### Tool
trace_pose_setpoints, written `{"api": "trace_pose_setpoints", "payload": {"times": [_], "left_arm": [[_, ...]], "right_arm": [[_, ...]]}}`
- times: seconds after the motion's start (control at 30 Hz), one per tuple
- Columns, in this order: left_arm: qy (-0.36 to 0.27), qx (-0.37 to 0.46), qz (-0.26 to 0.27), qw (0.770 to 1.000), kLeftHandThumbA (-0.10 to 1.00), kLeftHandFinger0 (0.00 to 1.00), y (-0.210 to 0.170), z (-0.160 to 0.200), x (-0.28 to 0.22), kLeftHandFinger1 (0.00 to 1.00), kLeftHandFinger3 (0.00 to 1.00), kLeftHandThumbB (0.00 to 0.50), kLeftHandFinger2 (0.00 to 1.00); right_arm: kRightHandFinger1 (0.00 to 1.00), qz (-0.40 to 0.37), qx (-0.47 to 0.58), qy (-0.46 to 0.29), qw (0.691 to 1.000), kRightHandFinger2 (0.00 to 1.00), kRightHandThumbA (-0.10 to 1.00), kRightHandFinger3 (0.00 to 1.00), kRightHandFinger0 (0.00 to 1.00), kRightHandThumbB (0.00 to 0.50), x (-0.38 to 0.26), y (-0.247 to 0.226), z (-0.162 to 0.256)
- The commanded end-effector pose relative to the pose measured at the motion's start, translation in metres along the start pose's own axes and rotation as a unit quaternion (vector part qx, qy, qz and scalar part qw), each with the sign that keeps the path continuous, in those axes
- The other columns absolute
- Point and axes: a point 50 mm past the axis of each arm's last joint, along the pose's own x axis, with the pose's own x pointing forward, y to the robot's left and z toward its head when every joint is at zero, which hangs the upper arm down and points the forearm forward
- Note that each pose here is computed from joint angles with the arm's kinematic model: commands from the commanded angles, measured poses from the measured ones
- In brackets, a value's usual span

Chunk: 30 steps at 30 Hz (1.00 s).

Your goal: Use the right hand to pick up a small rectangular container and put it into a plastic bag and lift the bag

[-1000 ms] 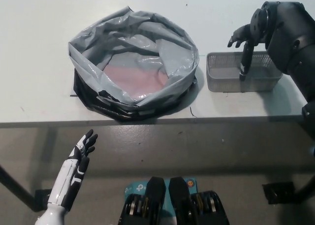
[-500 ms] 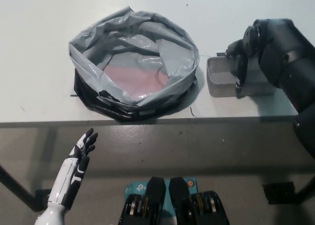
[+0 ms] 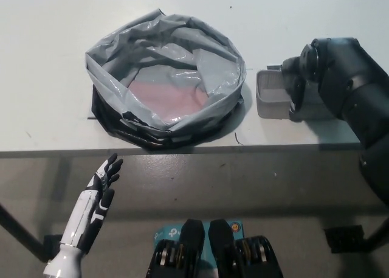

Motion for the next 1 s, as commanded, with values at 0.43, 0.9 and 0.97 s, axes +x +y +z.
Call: {"api": "trace_pose_setpoints", "payload": {"times": [0.43,0.9,0.97], "left_arm": [[-0.036,0.008,-0.006,0.999,0.98,1.00,0.006,0.013,0.013,1.00,1.00,0.255,1.00],[-0.037,0.007,-0.007,0.999,0.98,1.00,0.006,0.011,0.012,1.00,1.00,0.248,1.00],[-0.037,0.007,-0.009,0.999,0.98,1.00,0.006,0.011,0.012,1.00,1.00,0.247,1.00]], "right_arm": [[0.29,-0.366,0.072,-0.093,0.923,0.64,-0.10,0.60,0.00,0.211,-0.039,-0.078,-0.027],[0.39,-0.514,0.134,-0.184,0.827,0.80,-0.10,0.92,0.00,0.193,-0.154,-0.202,-0.006],[0.38,-0.531,0.135,-0.202,0.811,0.79,-0.10,0.92,0.00,0.167,-0.174,-0.216,0.002]]}}
